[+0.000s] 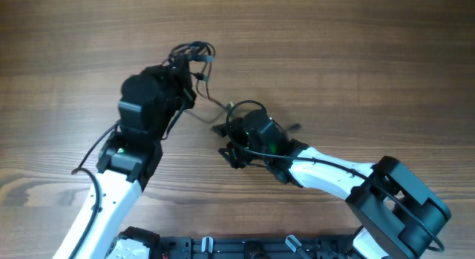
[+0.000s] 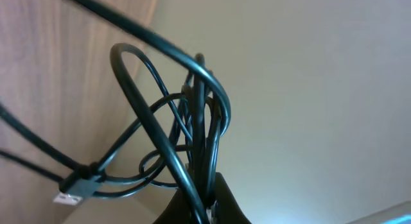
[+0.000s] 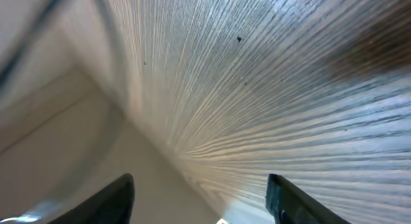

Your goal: Untangle cables

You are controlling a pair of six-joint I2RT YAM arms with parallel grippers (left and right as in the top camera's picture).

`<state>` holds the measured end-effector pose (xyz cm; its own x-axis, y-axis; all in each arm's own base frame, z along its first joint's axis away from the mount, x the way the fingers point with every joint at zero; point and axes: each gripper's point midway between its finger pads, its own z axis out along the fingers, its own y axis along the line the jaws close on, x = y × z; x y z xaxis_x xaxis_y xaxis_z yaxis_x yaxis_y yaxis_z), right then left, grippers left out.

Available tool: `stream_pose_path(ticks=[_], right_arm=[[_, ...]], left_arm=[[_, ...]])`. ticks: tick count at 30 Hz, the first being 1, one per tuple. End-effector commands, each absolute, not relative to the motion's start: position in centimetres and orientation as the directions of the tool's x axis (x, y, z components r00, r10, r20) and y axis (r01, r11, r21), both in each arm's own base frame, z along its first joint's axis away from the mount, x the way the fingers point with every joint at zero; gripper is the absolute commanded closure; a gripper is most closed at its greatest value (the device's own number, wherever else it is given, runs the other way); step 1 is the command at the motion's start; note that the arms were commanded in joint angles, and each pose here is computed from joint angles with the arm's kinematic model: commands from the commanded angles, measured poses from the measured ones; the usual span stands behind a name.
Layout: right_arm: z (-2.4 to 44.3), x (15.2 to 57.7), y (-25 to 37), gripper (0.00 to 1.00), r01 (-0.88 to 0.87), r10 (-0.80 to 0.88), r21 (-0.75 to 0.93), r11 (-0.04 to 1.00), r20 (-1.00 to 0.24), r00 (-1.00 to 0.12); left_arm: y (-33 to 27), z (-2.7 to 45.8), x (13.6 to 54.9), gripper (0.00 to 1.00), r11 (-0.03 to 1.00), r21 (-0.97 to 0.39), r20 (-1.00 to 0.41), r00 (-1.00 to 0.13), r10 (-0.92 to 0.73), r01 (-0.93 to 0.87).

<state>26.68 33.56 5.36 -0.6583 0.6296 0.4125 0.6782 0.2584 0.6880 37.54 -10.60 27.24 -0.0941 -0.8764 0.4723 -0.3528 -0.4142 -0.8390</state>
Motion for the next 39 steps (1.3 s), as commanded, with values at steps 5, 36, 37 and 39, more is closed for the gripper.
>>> stream_pose_path(ticks=[5, 36, 37, 39], right_arm=[[5.4, 30.0, 30.0, 0.0, 0.357, 0.519, 0.79, 0.498, 0.058, -0.853], [12.1, 34.5, 20.9, 0.0, 0.226, 0.636, 0.74, 0.634, -0.332, -0.697], [11.3, 34.4, 19.8, 0.0, 0.294, 0.674, 0.718, 0.631, -0.32, -0.666], [10.4, 34.3, 18.4, 0.0, 0.371, 0.716, 0.687, 0.625, -0.315, -0.623]], left_arm=[[-12.0, 27.7, 36.4, 0.96, 0.096, -0.962, 0.004, -0.364, -0.931, -0.255], [-19.1, 25.3, 33.2, 0.96, -0.24, -0.777, 0.529, -0.398, -0.75, -0.581], [-19.1, 25.7, 33.1, 0.96, -0.242, -0.782, 0.529, -0.406, -0.745, -0.574], [-18.9, 26.7, 32.7, 0.96, -0.243, -0.799, 0.518, -0.425, -0.742, -0.55]])
